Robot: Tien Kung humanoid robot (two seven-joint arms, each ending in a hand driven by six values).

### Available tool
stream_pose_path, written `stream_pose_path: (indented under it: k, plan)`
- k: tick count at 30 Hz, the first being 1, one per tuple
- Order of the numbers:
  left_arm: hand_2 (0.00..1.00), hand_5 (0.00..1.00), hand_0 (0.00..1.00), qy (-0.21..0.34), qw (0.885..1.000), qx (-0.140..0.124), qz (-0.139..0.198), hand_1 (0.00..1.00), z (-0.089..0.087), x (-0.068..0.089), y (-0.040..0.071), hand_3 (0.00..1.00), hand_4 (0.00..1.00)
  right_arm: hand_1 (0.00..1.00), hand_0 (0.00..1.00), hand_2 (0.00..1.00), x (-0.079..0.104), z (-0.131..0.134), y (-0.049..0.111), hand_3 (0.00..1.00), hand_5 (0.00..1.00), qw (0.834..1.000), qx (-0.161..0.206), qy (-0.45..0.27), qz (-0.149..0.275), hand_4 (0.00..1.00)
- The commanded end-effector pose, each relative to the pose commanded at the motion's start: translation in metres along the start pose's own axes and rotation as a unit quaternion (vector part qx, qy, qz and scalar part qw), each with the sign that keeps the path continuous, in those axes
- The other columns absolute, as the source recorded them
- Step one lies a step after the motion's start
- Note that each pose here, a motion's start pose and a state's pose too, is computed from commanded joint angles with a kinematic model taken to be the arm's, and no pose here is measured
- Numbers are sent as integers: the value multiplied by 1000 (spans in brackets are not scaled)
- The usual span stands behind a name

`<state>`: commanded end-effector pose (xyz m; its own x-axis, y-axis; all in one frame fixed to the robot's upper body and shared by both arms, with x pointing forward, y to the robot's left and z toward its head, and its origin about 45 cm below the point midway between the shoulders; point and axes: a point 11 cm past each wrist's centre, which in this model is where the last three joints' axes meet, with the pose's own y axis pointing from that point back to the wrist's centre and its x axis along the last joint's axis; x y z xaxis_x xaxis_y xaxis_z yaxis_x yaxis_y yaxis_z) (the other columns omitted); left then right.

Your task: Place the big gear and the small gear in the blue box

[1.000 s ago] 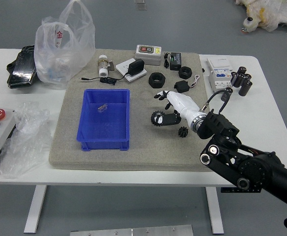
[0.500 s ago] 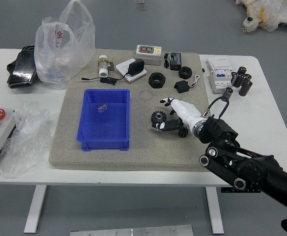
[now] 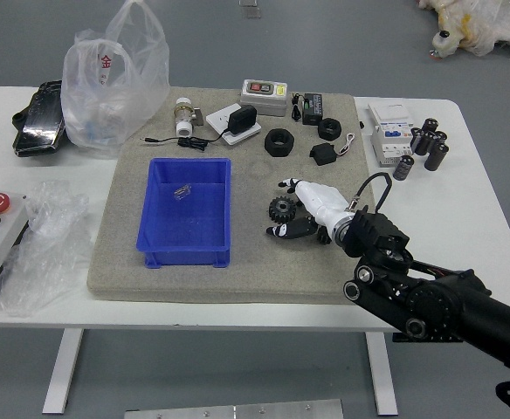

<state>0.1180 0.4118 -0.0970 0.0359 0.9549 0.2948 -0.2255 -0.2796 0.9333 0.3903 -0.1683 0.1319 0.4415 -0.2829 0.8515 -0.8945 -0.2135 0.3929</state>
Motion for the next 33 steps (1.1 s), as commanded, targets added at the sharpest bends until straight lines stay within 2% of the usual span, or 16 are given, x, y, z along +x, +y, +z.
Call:
stream_pose_path:
  k: [1,2,7,8,13,14,19,24,27,31,32,33]
  plan:
    - [611,371,653,0,1000,-1,0,630,0,0,0,696,684,625,363,677,-1,0,0,838,165,1000,-1,2,0,785]
    - [609,367,653,0,1000,-2,-1,630,0,-1,0,691,681,535,346,451,-2,0,0,691,2,1000,-2,5,-1,506]
    - [609,367,653,-2,1000,-5,-3,630,-1,-2,0,691,681,535,346,451,-4,0,1,691,2,1000,-3,16,0,506]
    - [607,359,653,-2,1000,-5,-4,629,-2,-2,0,690,673,500,333,355,-4,0,1,572,2,1000,-2,17,2,447]
    - [607,359,653,0,1000,-2,-3,629,-3,-2,0,690,673,500,333,355,2,-4,1,572,2,1000,11,14,21,447]
    - [606,355,653,0,1000,-1,-2,629,-4,-2,0,687,670,499,330,357,5,-5,2,549,2,999,15,12,26,423]
    - [606,355,653,2,1000,10,-1,629,-7,-1,0,687,670,499,330,357,30,-21,3,549,2,997,48,5,66,423]
    - [606,354,653,3,1000,15,0,629,-7,0,0,687,668,501,331,355,52,-53,6,543,2,991,96,7,94,415]
    - [605,354,653,4,1000,18,1,629,-6,1,0,685,666,507,350,356,55,-77,8,548,2,987,129,8,94,417]
    - [605,354,653,4,1000,21,2,629,-6,3,0,685,666,507,350,356,50,-105,10,548,2,982,168,13,81,417]
    - [605,354,653,4,1000,21,3,629,-5,3,0,685,666,535,390,474,48,-112,11,610,2,981,178,15,76,471]
    - [605,354,653,3,1000,21,3,629,-5,4,0,685,666,535,390,474,46,-118,11,610,2,980,186,17,73,471]
